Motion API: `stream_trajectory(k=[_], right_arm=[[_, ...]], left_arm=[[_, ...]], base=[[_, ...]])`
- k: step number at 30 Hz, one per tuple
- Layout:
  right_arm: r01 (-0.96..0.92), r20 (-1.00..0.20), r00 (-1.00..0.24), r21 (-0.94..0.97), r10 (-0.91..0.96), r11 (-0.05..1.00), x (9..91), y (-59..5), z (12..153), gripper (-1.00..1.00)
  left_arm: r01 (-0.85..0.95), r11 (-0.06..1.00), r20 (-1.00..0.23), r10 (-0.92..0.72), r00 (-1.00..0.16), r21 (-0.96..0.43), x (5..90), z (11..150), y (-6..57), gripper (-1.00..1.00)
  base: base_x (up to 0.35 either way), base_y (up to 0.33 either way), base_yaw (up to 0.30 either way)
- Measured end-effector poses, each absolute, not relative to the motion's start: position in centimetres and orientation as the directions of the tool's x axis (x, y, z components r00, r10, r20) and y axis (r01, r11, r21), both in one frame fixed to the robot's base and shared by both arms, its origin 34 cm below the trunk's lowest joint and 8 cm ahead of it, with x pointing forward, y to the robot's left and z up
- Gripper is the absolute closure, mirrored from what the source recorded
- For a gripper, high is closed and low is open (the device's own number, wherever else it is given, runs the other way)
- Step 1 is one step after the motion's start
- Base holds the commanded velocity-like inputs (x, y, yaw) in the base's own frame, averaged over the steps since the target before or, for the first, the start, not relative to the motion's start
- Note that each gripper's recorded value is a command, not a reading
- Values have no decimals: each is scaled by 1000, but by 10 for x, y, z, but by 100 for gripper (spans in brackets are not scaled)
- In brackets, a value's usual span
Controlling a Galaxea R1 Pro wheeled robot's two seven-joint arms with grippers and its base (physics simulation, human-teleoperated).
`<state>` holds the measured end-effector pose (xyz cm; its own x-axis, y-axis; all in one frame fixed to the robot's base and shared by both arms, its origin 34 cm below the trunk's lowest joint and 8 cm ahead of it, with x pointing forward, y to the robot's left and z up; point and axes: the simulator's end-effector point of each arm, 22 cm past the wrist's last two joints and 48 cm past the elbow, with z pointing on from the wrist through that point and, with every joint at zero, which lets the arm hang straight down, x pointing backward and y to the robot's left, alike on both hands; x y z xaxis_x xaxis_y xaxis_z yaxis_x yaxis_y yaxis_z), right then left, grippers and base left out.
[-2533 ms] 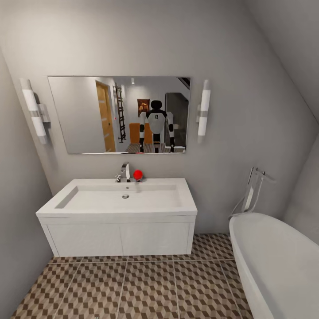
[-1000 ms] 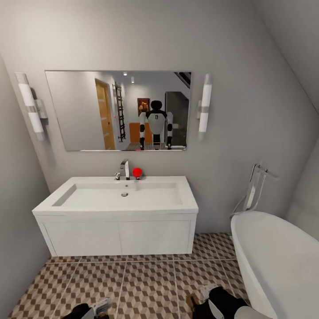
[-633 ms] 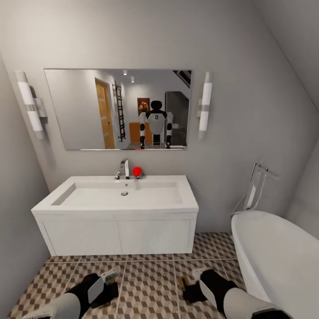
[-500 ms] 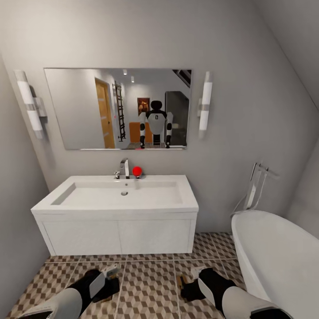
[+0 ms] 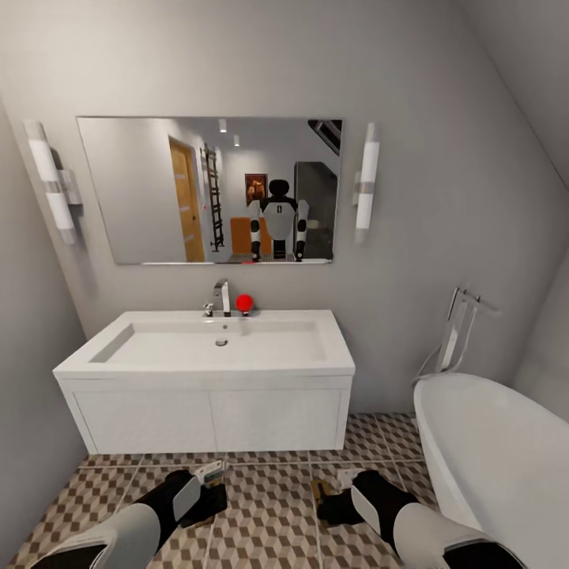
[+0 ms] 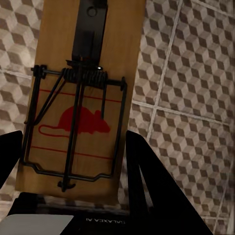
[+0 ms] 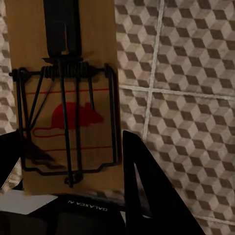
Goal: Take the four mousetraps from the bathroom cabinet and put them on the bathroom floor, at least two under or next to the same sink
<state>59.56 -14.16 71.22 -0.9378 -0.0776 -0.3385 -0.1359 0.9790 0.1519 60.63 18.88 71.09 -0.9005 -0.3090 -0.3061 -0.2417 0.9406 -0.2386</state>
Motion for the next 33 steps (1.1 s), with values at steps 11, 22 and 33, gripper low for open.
stream_trajectory(k=[11, 22, 33], right_arm=[[-121, -347, -937, 198, -46, 973, 599, -121, 703, 100], [-130, -379, -925, 210, -42, 969, 612, -111, 698, 100], [-138, -398, -916, 210, -45, 968, 620, -108, 689, 100]], left_arm=[[-104, 968, -353, -182, -918, -228, 624, 717, 137, 100], [-43, 980, -365, -112, -924, -192, 623, 701, 130, 100], [-37, 981, -365, -106, -925, -190, 623, 685, 130, 100]], base=[[0, 0, 0], [0, 0, 0], [0, 0, 0]])
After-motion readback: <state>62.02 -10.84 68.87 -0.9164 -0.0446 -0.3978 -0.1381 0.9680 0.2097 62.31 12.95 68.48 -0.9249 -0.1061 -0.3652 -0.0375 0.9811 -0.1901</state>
